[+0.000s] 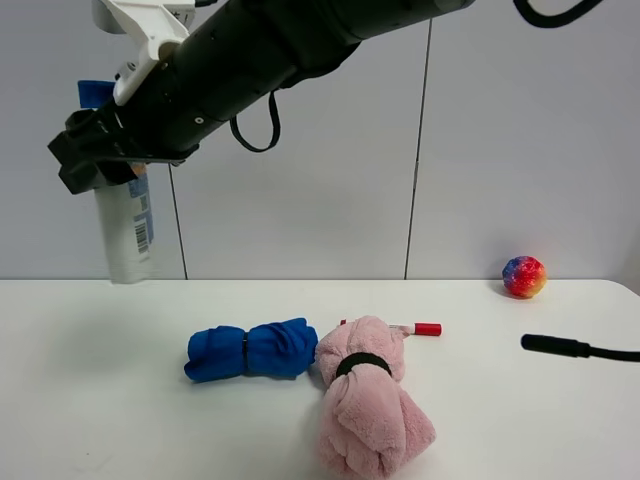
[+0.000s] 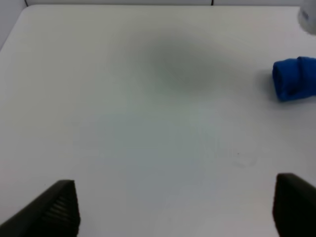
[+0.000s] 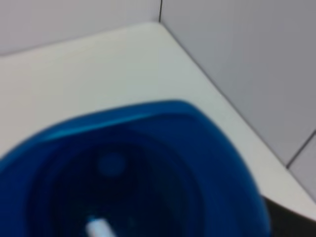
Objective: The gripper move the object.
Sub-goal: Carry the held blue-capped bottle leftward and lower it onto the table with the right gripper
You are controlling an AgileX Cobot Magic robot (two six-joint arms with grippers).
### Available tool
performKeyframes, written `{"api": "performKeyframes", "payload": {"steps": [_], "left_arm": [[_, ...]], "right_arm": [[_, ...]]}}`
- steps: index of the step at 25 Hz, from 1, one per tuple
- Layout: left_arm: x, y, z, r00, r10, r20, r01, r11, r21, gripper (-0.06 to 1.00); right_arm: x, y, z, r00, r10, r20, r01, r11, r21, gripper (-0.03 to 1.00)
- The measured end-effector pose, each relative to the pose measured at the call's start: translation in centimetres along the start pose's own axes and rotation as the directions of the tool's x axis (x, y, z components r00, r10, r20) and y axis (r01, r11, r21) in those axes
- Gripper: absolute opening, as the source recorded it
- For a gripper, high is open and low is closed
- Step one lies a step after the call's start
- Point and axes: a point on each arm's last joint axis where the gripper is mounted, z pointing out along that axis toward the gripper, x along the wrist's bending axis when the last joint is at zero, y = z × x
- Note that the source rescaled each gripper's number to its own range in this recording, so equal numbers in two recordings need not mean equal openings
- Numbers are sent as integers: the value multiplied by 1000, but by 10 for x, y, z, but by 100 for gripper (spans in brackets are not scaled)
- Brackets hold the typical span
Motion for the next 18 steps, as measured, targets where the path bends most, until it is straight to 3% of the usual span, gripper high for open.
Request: {"api": "performKeyframes", "payload": {"steps": [3,10,15,18], "left_arm": [[0,0,0,1000,0,-1,0,1000,0,100],[0,0,0,1000,0,-1,0,1000,0,100],[0,0,0,1000,0,-1,0,1000,0,100],[0,0,0,1000,0,-1,0,1000,0,100]], "right_arm": [[6,-2,14,999,-18,41,20,999,-41,1],[29,-38,59,996,-76,50,77,997,-4,1],[23,-60,77,987,-56,148,55,998,9,0],[23,-65,88,987,-17,162,17,1000,0,1]]}}
